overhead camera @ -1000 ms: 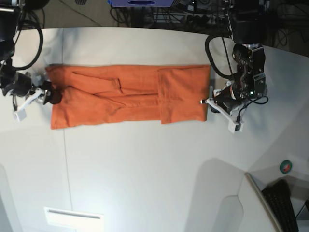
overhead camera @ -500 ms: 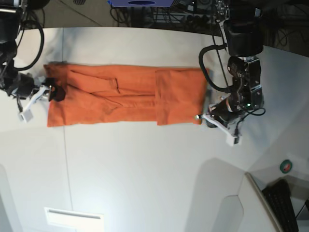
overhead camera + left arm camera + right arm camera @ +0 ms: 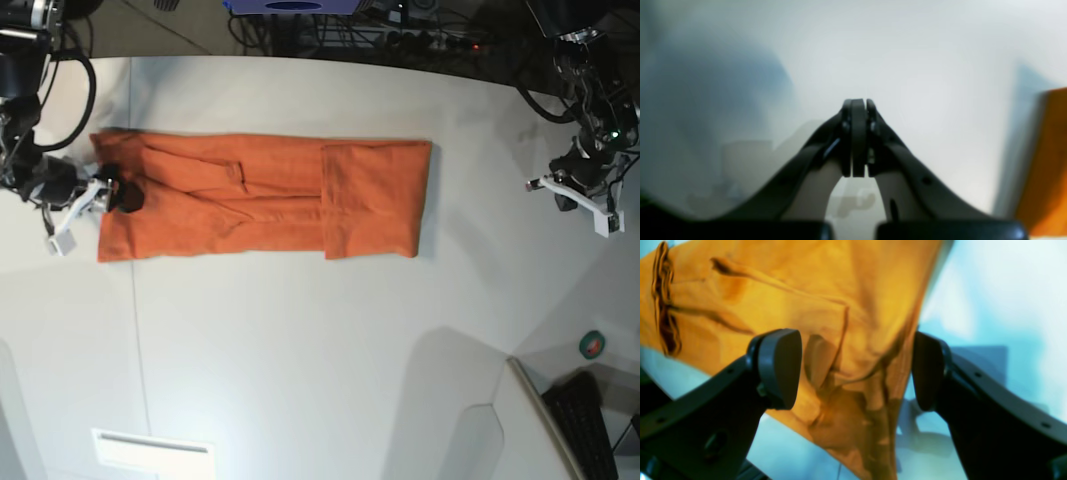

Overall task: Layout the t-shirt on the table in an organized manner, then fold the t-shirt properly
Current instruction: 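Grasp the shirt end with the right gripper while the left gripper retracts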

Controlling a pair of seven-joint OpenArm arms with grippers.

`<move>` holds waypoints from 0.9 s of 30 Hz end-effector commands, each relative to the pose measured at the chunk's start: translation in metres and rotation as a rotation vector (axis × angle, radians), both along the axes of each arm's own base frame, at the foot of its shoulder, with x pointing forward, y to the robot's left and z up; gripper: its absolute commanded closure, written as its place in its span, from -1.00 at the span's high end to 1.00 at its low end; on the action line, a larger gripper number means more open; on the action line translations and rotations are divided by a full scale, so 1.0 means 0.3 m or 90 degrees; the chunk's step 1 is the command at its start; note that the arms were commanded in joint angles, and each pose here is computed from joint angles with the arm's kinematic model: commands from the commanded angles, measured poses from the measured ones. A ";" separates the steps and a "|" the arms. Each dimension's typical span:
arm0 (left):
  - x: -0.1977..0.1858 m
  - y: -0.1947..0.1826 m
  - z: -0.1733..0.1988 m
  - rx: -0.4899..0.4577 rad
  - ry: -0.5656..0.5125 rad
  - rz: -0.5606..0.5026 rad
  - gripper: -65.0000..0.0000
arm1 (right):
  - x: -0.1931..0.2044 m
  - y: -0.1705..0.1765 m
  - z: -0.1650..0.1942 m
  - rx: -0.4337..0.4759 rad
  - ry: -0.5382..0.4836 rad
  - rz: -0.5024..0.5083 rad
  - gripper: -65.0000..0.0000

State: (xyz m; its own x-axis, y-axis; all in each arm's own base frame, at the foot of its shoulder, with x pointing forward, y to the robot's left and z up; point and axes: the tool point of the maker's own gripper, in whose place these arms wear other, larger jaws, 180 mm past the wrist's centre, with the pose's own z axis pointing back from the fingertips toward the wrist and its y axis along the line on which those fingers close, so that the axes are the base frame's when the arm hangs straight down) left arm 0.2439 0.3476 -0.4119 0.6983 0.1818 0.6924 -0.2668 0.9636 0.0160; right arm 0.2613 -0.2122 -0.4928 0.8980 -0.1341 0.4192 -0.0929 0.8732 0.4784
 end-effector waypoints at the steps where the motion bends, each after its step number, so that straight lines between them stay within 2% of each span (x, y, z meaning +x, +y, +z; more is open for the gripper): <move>1: 0.017 0.020 0.044 0.009 -0.029 -0.006 -1.00 | -0.013 -0.016 -0.002 -0.016 0.013 0.016 0.46; 9: -0.079 0.146 0.058 0.025 -0.021 0.036 -1.00 | -0.040 0.039 -0.024 0.003 0.033 0.025 0.45; 14: -0.095 0.150 0.052 0.026 -0.016 0.038 -1.00 | -0.040 0.039 -0.026 0.006 0.033 0.020 -0.08; 20: -0.092 0.141 0.048 0.024 -0.015 0.034 -1.00 | -0.017 0.033 -0.015 0.004 0.025 0.019 -0.26; 22: -0.092 0.140 0.047 0.023 -0.015 0.034 -1.00 | -0.009 0.032 -0.010 0.004 0.020 0.019 -0.48; 25: -0.092 0.138 0.045 0.023 -0.015 0.034 -1.00 | 0.023 0.039 0.008 0.003 0.007 0.023 -1.00; 27: -0.096 0.141 0.045 0.023 -0.014 0.036 -1.00 | 0.038 0.040 0.018 0.002 0.002 0.025 -1.00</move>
State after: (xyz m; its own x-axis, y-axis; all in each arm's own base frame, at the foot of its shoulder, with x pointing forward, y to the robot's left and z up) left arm 0.2085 0.3827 -0.4115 0.6992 0.2194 0.6805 -0.3264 0.9447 0.0308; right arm 0.2550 -0.1930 -0.5003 0.9265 -0.0918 0.3649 -0.1091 0.8626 0.4940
